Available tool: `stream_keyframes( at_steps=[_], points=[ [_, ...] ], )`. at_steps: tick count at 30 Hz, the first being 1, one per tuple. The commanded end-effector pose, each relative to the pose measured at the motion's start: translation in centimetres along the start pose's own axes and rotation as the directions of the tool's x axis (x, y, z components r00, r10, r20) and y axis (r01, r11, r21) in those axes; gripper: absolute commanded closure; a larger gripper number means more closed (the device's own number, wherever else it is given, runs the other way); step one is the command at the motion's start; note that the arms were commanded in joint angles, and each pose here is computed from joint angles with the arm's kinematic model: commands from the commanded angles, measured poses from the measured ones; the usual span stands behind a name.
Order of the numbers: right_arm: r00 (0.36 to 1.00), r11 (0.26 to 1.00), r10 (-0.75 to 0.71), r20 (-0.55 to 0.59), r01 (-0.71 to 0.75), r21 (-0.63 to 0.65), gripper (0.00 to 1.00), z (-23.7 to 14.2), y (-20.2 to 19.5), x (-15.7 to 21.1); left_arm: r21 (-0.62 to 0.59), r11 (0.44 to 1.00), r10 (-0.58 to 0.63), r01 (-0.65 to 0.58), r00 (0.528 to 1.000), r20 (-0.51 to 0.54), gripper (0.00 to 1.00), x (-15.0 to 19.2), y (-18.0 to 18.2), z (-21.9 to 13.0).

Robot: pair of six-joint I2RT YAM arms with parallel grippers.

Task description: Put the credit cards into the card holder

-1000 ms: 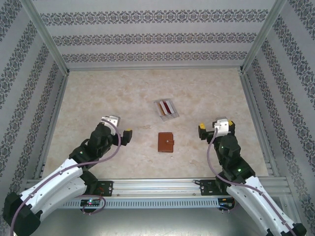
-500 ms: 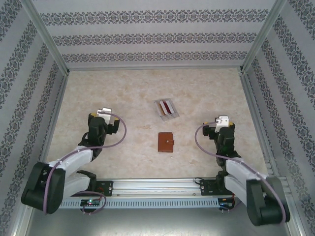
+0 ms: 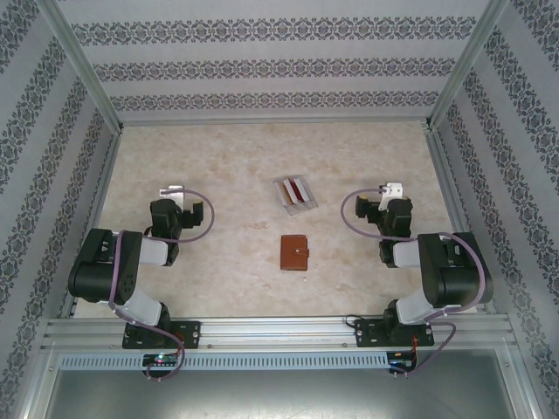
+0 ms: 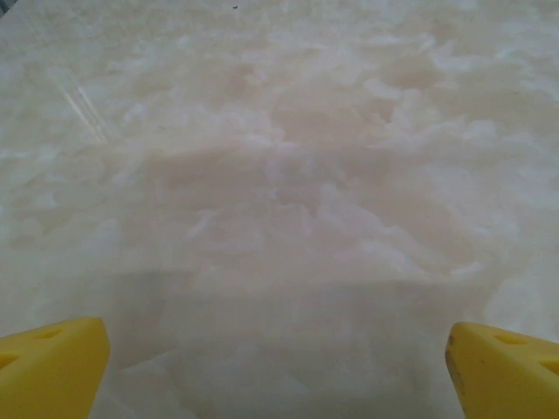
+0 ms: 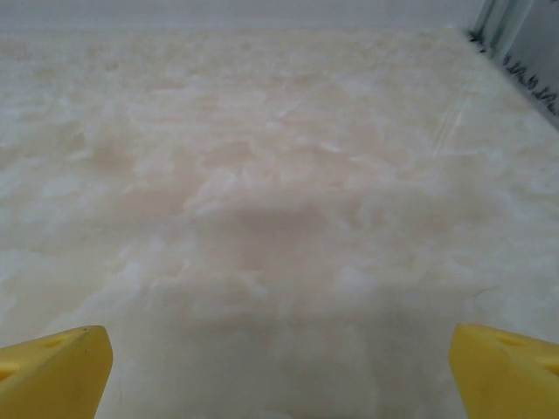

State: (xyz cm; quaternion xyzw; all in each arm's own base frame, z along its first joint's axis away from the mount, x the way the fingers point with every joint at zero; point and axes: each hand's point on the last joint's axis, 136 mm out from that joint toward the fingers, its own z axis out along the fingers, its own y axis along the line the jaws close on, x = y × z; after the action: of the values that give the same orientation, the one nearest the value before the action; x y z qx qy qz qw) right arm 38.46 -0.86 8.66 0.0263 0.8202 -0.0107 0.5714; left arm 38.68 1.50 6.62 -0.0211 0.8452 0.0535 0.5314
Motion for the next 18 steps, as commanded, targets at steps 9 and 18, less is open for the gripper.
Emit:
stream_keyframes(
  at_steps=[9,18],
  points=[
    [0.999,0.999,-0.012,0.038,0.013,-0.033,0.02,0.49,1.12,-2.24,-0.02,0.999,-0.043,0.044,0.997,0.058,0.0,-2.05,0.53,0.14],
    [0.999,0.999,-0.015,0.036,0.016,-0.032,0.02,0.51,1.17,-2.21,-0.017,0.999,-0.045,0.046,0.997,0.057,0.0,-2.07,0.48,0.14]
  ],
)
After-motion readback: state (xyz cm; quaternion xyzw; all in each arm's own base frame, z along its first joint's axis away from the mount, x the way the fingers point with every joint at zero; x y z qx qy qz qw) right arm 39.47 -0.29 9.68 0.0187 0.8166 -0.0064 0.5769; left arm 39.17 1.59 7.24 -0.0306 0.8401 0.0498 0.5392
